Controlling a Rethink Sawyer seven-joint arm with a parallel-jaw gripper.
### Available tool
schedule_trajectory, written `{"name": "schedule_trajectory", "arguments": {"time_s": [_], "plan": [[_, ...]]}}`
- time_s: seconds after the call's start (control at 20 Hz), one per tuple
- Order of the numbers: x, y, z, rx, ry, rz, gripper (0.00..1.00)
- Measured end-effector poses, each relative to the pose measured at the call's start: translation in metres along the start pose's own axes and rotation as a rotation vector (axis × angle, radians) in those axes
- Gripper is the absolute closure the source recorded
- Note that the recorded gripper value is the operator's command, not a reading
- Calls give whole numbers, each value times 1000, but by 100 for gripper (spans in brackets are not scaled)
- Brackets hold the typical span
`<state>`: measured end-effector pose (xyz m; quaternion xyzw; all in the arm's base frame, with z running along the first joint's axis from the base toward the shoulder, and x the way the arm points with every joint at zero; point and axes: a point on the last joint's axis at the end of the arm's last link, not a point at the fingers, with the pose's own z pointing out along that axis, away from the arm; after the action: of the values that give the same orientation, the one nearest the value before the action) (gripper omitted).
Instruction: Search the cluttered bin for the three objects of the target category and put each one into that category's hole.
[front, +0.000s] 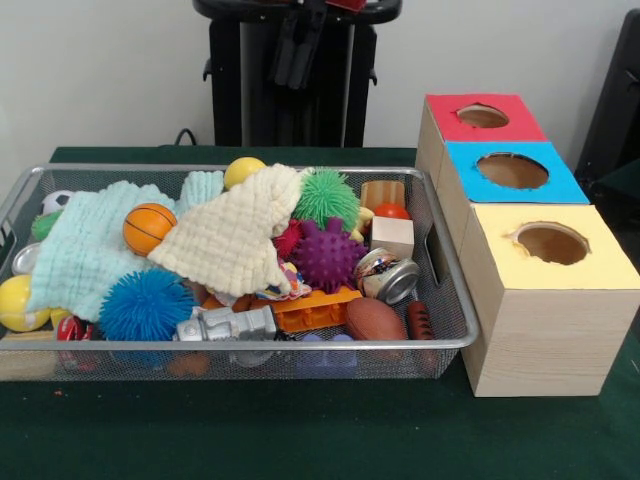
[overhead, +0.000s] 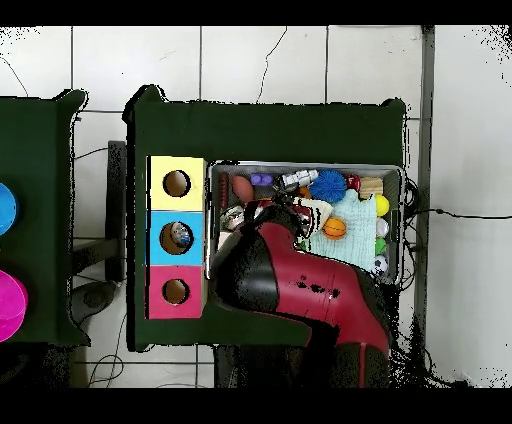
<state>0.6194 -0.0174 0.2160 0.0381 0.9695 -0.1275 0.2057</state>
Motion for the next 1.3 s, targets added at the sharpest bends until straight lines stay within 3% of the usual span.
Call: {"name": "schedule_trajectory", "arguments": {"time_s": [0.05, 0.1, 0.35, 0.5, 0.75, 1.05, 1.3], "plan": [[0, -3, 1, -1, -1, -2, 100], [-1, -11, 6, -4, -2, -10, 0], [0, -18, 12, -4, -3, -25, 0], [3, -20, 16, 0, -13, -58, 0], [5, -15, 28, 6, -86, -114, 0], [11, -8, 52, -4, -170, -136, 0], [34, 3, 83, -27, -199, -142, 0]]}}
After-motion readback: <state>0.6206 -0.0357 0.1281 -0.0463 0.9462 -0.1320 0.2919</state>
